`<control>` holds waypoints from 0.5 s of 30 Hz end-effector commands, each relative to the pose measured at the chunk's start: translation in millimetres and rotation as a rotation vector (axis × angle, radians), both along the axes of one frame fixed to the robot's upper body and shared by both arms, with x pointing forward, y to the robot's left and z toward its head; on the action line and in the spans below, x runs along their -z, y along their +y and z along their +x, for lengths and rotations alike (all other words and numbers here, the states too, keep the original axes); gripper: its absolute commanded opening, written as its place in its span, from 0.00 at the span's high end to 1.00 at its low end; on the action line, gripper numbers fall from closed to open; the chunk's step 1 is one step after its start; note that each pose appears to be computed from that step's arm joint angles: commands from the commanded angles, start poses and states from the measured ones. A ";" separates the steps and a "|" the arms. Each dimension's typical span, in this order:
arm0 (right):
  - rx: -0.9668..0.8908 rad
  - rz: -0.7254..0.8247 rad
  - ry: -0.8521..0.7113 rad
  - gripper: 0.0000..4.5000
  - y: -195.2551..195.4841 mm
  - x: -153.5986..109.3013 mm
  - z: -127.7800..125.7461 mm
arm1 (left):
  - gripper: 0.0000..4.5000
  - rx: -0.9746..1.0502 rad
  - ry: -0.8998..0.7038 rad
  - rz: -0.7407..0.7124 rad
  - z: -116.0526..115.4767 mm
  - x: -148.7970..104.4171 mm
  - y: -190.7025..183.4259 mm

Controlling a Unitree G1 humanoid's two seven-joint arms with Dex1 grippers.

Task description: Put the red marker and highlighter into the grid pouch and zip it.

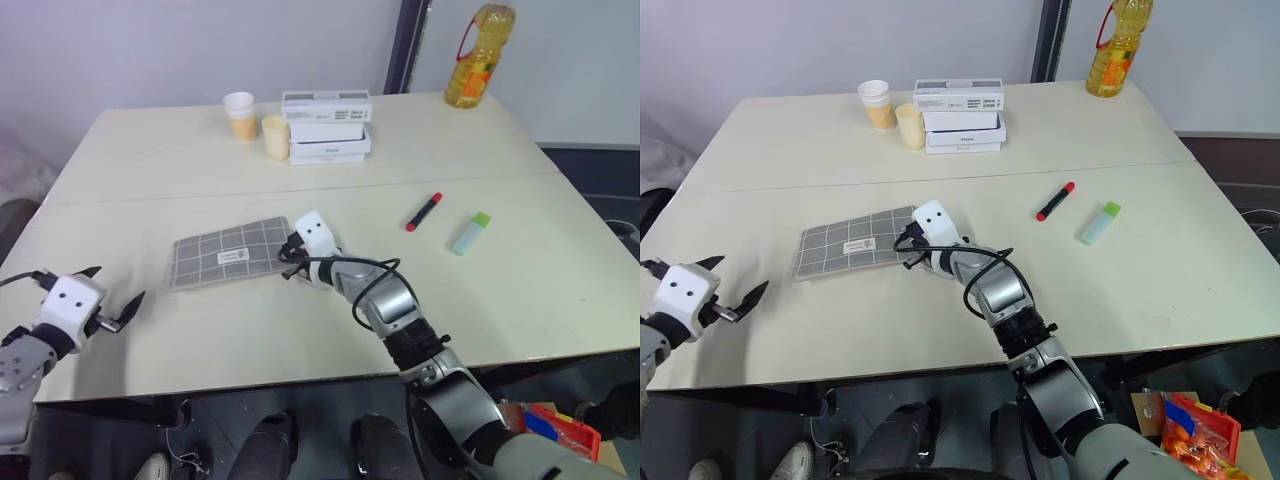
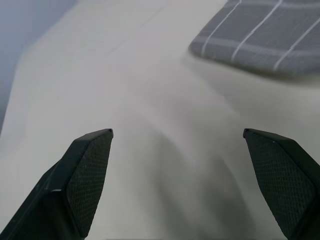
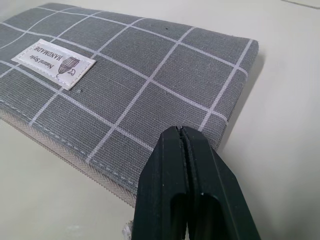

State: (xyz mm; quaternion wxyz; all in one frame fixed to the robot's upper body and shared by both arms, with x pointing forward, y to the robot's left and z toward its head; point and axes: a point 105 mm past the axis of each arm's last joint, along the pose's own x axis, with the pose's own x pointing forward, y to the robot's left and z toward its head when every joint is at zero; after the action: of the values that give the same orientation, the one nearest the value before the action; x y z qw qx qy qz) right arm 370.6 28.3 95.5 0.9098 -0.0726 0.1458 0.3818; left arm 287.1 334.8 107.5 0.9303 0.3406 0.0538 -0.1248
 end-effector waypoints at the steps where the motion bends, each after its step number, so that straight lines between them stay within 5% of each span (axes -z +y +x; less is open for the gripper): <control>1: -0.035 0.003 0.009 0.99 9.4 3.3 -8.3 | 0.00 0.132 -0.025 0.130 14.8 -2.7 -12.9; 15: -0.028 -0.019 -0.018 0.99 6.1 4.5 -7.8 | 0.00 0.427 -0.048 0.246 48.7 1.9 -51.9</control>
State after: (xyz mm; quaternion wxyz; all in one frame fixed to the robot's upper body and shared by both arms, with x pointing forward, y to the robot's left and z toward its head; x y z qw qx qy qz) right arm 366.9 31.1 94.3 0.9079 -0.0876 0.1366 0.3866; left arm 335.5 288.4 105.9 0.8442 0.4507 -0.0189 -0.2895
